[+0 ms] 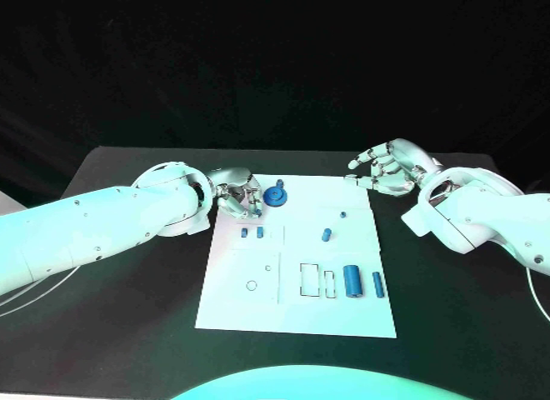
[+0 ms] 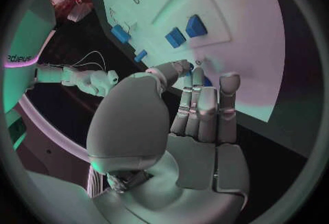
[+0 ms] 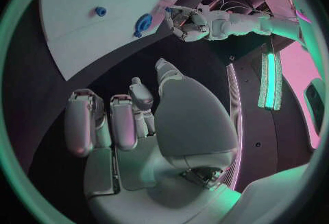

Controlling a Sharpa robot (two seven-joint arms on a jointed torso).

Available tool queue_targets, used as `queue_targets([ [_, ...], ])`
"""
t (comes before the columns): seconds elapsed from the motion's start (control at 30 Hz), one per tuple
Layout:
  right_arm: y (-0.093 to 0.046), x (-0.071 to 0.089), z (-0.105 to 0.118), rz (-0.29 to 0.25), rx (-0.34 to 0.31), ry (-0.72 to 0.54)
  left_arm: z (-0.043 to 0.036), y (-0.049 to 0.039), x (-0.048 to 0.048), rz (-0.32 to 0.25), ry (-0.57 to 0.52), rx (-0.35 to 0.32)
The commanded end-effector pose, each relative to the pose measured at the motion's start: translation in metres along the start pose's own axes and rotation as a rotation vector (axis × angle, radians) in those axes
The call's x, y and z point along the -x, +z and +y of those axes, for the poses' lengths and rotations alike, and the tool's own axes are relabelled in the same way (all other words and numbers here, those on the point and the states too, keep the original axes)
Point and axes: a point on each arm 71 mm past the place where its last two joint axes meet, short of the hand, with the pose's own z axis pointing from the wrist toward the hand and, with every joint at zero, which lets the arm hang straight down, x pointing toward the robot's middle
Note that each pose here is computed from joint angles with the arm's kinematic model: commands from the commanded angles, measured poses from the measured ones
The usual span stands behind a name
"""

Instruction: Assemble the parts on the task board

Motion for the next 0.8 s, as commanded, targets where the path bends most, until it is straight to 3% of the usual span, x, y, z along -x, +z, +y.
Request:
queue_targets([
  [0.03, -0.0002, -0.0008, 0.0013, 0.003, 0.015, -0.008, -0.001, 0.0014, -0.0021, 0.026, 0.01, 0.008],
  [0.47, -0.0007, -0.0007, 0.0015, 0.001, 0.017, -0.009, 0.0059, 0.0006, -0.0003, 0.022, 0.014, 0.033],
  [0.8, -0.0008, -0.0008, 0.0017, 0.002, 0.018, -0.01, 0.006, 0.0009, -0.0008, 0.029, 0.008, 0.034],
])
